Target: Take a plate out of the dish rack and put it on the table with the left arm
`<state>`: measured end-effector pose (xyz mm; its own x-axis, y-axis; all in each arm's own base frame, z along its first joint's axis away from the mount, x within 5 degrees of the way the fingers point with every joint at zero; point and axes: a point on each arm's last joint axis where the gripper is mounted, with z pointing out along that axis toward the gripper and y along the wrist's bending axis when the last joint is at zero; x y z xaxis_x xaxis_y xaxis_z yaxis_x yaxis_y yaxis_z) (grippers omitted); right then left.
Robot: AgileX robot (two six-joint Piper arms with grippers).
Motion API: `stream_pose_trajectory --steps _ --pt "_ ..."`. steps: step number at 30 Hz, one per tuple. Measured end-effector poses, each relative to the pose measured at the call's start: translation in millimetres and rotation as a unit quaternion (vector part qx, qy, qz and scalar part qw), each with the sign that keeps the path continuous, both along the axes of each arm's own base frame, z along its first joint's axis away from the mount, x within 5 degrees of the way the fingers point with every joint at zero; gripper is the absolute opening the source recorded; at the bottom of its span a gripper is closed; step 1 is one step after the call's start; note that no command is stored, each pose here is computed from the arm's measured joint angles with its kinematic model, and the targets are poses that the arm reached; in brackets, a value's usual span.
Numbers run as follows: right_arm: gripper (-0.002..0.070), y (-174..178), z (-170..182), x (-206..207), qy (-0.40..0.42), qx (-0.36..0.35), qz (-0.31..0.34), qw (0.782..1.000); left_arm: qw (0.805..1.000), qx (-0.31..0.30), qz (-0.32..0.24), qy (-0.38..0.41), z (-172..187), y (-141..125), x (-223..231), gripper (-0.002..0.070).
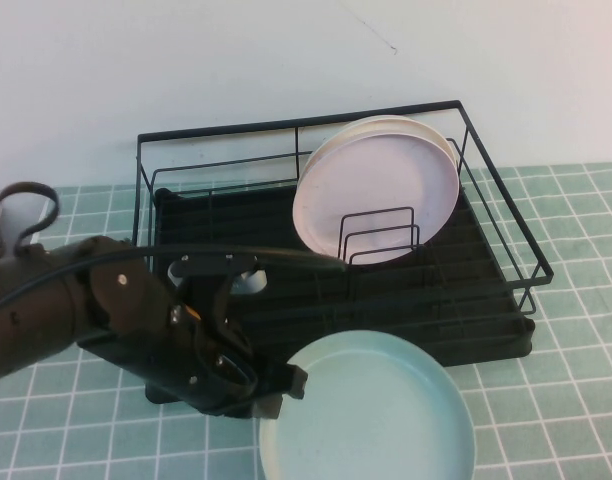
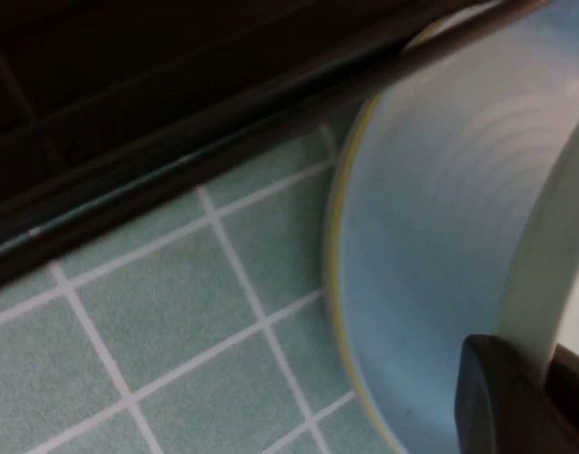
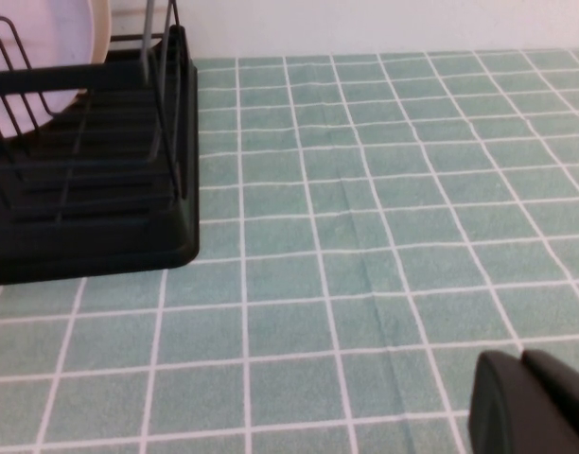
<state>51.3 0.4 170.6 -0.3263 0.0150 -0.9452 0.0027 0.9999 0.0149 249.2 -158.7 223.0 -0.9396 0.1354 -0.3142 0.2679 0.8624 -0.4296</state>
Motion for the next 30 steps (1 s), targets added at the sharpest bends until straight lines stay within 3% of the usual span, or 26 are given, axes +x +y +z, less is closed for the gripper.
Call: stream_pose_trajectory --steps 7,11,15,18,24,27,30 --pt "-0.0004 0.0 0.0 0.0 0.0 0.0 0.0 1.0 1.0 0.014 -0.002 0.023 -14.6 -1.4 3.4 0.0026" --pt "-0.0004 0.0 0.0 0.0 0.0 0.0 0.0 1.0 1.0 0.019 -0.007 0.023 -14.5 -0.7 2.5 0.0154" --pt "-0.0004 0.0 0.0 0.0 0.0 0.0 0.0 1.0 1.0 0.023 -0.018 0.011 -5.1 2.3 -2.0 0.0331" --pt "-0.0004 0.0 0.0 0.0 0.0 0.0 0.0 1.0 0.999 0.019 -0.026 -0.012 11.3 5.6 -7.8 0.0385" --pt "-0.0004 0.0 0.0 0.0 0.0 0.0 0.0 1.0 0.994 -0.009 -0.031 -0.104 64.7 19.4 -32.2 0.0333" --pt "-0.0004 0.0 0.0 0.0 0.0 0.0 0.0 1.0 0.986 -0.024 -0.033 -0.16 93.4 29.5 -50.3 0.0258" --pt "-0.0004 0.0 0.0 0.0 0.0 0.0 0.0 1.0 0.976 -0.035 -0.038 -0.214 118.3 41.6 -72.3 0.0139"
